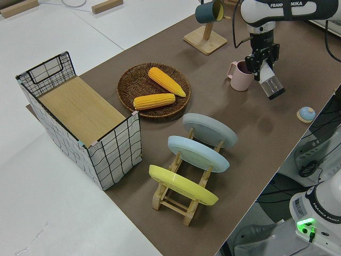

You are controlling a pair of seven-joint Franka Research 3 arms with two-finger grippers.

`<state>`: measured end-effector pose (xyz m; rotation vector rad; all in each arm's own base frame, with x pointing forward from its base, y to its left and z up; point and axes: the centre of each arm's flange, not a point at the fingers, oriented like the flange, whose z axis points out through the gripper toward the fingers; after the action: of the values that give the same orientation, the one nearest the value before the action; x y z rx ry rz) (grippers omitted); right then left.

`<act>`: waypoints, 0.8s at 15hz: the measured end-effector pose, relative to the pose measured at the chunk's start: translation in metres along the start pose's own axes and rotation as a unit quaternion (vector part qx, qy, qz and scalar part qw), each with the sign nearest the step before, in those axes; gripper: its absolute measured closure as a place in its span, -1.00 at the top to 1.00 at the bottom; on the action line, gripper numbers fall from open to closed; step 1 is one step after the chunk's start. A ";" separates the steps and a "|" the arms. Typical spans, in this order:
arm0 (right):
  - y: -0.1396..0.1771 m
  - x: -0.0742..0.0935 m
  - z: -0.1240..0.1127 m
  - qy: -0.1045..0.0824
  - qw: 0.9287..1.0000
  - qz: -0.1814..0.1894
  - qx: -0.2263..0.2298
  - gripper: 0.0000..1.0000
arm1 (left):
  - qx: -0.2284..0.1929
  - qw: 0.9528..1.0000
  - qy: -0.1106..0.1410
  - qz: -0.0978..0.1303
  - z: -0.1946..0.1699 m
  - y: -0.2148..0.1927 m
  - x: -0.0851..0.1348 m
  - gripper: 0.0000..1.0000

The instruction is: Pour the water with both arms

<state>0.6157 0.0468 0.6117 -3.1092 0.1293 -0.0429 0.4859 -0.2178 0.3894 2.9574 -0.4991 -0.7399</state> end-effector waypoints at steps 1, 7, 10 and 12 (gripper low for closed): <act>0.000 0.000 0.000 0.000 1.000 0.000 0.000 0.99 | 0.000 1.000 -0.001 0.000 0.000 0.000 0.000 0.27; 0.000 0.000 0.000 0.000 1.000 0.000 0.000 0.99 | 0.002 1.000 -0.019 0.002 -0.024 0.004 -0.009 0.27; 0.000 0.000 0.000 0.000 1.000 0.000 0.000 0.99 | -0.001 0.999 -0.032 0.002 -0.014 0.004 -0.003 0.27; 0.000 0.000 0.000 0.000 1.000 0.000 0.000 0.99 | -0.002 0.999 -0.038 0.003 -0.009 0.004 0.001 0.27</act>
<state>0.6157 0.0468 0.6117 -3.1091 0.1293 -0.0429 0.4897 -0.2216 0.3978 2.9323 -0.5093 -0.8532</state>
